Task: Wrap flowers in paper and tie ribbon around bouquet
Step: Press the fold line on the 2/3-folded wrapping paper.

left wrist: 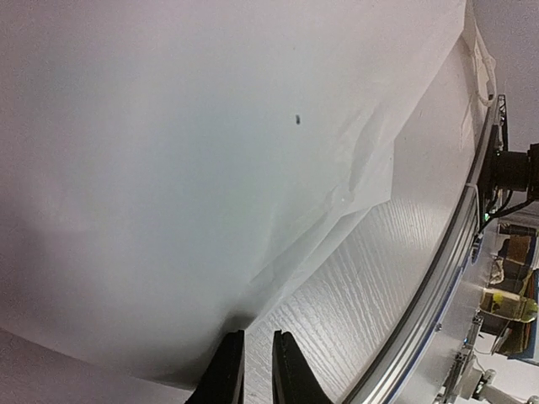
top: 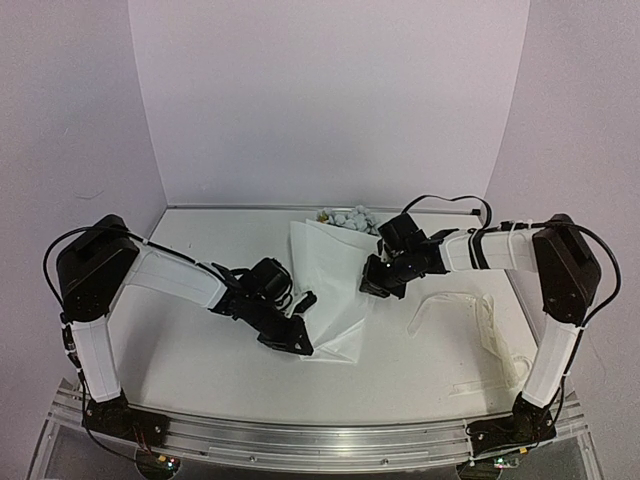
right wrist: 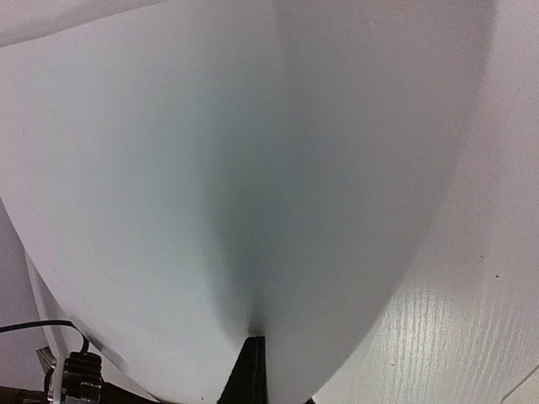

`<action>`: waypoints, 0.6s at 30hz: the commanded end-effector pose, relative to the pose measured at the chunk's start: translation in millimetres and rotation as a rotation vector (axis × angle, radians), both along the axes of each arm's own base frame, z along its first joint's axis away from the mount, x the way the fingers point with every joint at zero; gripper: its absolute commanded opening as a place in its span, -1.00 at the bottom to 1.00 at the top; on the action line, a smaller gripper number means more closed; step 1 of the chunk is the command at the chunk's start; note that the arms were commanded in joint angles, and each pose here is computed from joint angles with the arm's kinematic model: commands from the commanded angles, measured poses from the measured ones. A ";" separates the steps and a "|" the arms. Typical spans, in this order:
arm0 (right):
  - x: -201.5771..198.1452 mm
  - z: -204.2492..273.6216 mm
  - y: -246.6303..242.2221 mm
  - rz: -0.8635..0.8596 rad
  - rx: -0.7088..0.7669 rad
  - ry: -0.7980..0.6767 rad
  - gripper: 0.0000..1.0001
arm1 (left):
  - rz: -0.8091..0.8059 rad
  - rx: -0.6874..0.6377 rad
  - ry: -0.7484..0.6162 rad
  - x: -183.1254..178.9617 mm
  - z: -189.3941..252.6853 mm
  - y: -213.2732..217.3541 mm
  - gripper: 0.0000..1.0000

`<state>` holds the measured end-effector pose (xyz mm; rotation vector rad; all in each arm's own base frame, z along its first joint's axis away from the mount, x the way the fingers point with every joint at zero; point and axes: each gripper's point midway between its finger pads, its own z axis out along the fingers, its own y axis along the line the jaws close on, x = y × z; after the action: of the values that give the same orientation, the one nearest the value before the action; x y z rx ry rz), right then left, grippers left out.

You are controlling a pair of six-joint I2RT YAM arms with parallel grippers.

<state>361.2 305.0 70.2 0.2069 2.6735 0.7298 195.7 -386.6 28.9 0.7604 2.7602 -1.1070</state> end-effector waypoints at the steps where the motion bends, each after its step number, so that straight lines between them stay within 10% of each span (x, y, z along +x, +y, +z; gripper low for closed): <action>1: 13.7 12.3 2.0 0.002 -0.011 -0.046 -1.00 | 0.001 -0.036 -0.010 -2.9 27.6 0.6 -0.64; 8: 12.2 13.4 0.8 0.008 -0.016 -0.046 -1.00 | 0.041 -0.117 -0.057 17.8 71.8 -6.9 -0.63; 18: 11.4 11.5 -2.8 0.003 -0.039 -0.042 -1.00 | 0.026 -0.021 0.072 6.1 2.0 3.3 -0.78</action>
<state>363.0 304.0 72.7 0.1824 2.6739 0.7078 211.5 -385.3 59.8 0.6864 2.7308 -1.1685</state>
